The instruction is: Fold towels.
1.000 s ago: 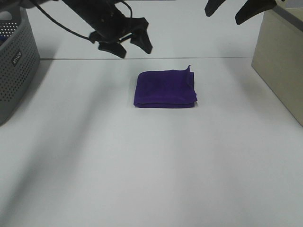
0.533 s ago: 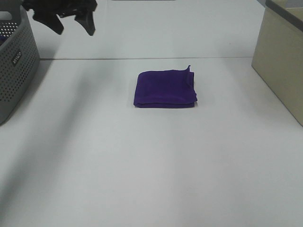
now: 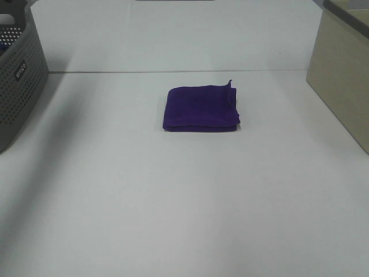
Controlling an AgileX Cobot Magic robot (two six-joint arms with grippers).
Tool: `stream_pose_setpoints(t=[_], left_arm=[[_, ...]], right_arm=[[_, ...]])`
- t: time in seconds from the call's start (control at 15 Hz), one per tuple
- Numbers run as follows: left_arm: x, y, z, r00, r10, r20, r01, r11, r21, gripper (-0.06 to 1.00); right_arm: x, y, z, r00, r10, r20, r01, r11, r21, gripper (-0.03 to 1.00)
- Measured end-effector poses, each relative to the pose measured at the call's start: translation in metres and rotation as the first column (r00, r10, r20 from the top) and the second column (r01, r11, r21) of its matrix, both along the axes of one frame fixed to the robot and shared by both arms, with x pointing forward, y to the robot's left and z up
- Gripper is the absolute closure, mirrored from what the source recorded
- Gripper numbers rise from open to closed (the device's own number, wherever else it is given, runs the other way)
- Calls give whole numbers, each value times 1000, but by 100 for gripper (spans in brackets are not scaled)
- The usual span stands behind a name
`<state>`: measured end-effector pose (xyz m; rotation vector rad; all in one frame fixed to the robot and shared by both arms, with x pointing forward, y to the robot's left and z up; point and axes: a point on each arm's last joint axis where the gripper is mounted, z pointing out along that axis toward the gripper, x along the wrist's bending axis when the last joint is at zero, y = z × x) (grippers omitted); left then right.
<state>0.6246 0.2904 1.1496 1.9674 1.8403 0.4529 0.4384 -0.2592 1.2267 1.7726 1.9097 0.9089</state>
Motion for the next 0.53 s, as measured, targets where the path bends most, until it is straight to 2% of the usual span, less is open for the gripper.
stream_pose_setpoints(t=[0.13, 0.27, 0.53], left_arm=[[-65, 3, 12, 1000, 5, 7, -6, 1000, 27, 18], [-133, 7, 4, 997, 13, 77, -17, 998, 53, 18], [-225, 9, -23, 981, 15, 194, -26, 998, 54, 18]], right_arm=[[-44, -7, -1, 999, -14, 47, 13, 1000, 17, 18], [-94, -15, -15, 995, -14, 97, 12, 1000, 24, 18], [-159, -25, -45, 982, -17, 187, 10, 999, 39, 18]])
